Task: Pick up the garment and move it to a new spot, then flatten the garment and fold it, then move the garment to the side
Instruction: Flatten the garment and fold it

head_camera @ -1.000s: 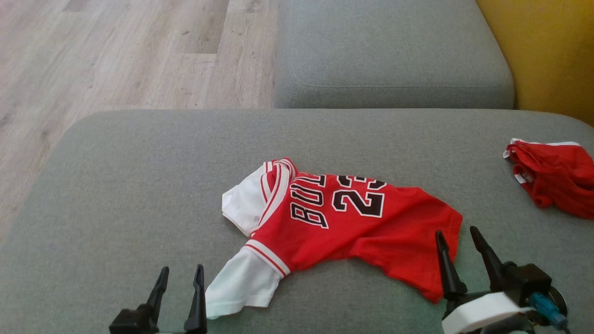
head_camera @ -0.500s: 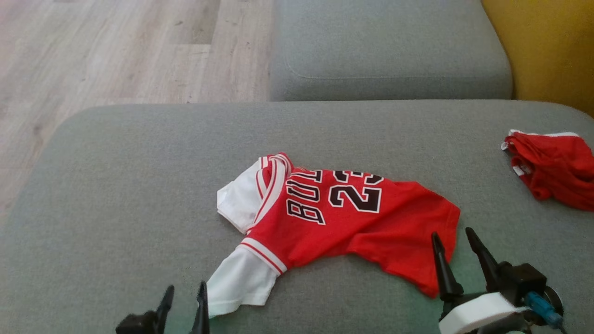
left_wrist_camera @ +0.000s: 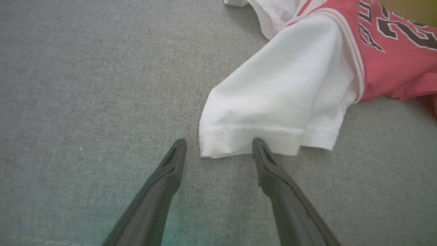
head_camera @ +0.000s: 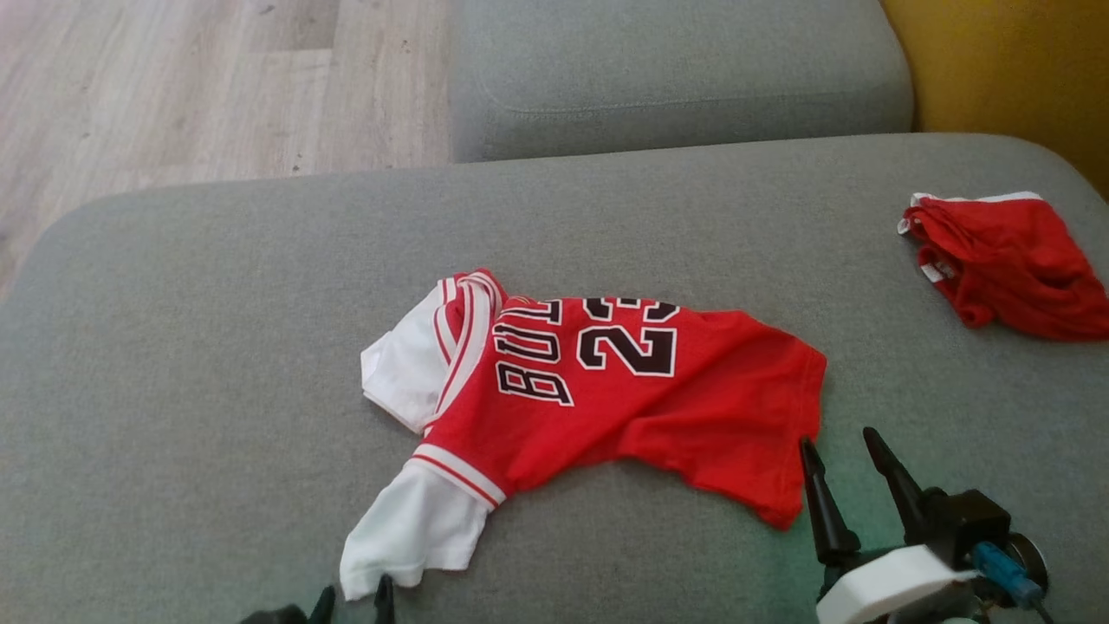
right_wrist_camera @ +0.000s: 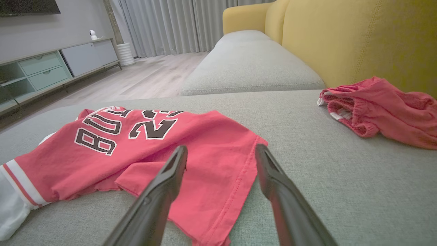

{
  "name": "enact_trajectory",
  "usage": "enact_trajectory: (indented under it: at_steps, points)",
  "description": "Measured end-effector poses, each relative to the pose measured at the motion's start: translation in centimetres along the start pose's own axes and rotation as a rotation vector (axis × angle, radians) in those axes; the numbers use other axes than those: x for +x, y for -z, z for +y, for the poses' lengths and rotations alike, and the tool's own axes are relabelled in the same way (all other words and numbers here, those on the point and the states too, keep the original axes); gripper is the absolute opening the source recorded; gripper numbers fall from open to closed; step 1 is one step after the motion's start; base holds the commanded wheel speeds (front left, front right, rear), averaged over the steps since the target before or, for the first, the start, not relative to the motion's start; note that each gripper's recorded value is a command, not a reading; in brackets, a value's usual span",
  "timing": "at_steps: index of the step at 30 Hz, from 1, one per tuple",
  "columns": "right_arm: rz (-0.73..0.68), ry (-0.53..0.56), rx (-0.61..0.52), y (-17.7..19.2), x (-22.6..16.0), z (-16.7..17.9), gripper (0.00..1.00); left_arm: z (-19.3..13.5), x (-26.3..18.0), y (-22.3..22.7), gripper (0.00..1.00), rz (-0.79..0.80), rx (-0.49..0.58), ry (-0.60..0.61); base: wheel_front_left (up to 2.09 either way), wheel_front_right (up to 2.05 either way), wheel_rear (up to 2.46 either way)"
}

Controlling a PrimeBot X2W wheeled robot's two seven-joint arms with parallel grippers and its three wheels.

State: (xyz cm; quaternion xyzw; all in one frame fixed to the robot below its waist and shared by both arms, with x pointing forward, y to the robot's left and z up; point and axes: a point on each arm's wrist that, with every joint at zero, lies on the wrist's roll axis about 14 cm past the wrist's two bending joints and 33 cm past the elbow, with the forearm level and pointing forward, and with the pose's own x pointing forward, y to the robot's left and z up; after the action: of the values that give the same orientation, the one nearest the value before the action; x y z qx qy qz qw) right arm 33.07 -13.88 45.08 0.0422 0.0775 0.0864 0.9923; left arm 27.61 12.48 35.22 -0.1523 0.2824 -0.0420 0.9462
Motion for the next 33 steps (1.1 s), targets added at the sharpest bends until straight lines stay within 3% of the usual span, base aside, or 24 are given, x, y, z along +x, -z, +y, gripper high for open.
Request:
enact_trajectory:
  at_steps: [6, 7, 8, 9, 11, 22, 33]
  points:
    - [0.029, 0.010, 0.005, 0.8, -0.1, -0.3, 1.00, -0.3, 0.9, -0.6, 1.00, -0.009, -0.002, 0.012, 0.00, 0.00, 0.00]
    - [0.039, 0.011, 0.006, 1.1, -0.2, -0.3, 1.00, -0.4, 0.9, -0.6, 0.82, -0.008, -0.003, 0.013, 0.00, 0.00, 0.00]
    - [0.055, 0.011, 0.006, 1.4, -0.2, -0.3, 1.00, -0.5, 1.0, -0.7, 0.47, -0.013, -0.003, 0.020, 0.00, 0.00, 0.00]
    - [0.071, 0.011, 0.004, 1.8, -0.3, -0.3, 1.00, -0.5, 1.1, -0.7, 0.40, -0.013, -0.003, 0.022, 0.00, 0.00, 0.00]
    - [0.105, 0.011, 0.007, 2.8, -0.4, -0.3, 1.00, -0.5, 1.1, -0.6, 0.03, -0.012, -0.002, 0.024, 0.00, 0.00, 0.00]
    - [0.264, -0.010, 0.032, 7.9, -1.3, 0.4, 1.00, -0.3, 0.6, -2.1, 0.00, -0.089, -0.016, 0.019, 0.00, 0.00, 0.00]
    - [0.310, -0.103, -0.030, 9.4, 0.1, 2.6, 1.00, 0.9, -0.2, -3.6, 0.00, -0.147, -0.016, -0.020, 0.00, 0.00, 0.00]
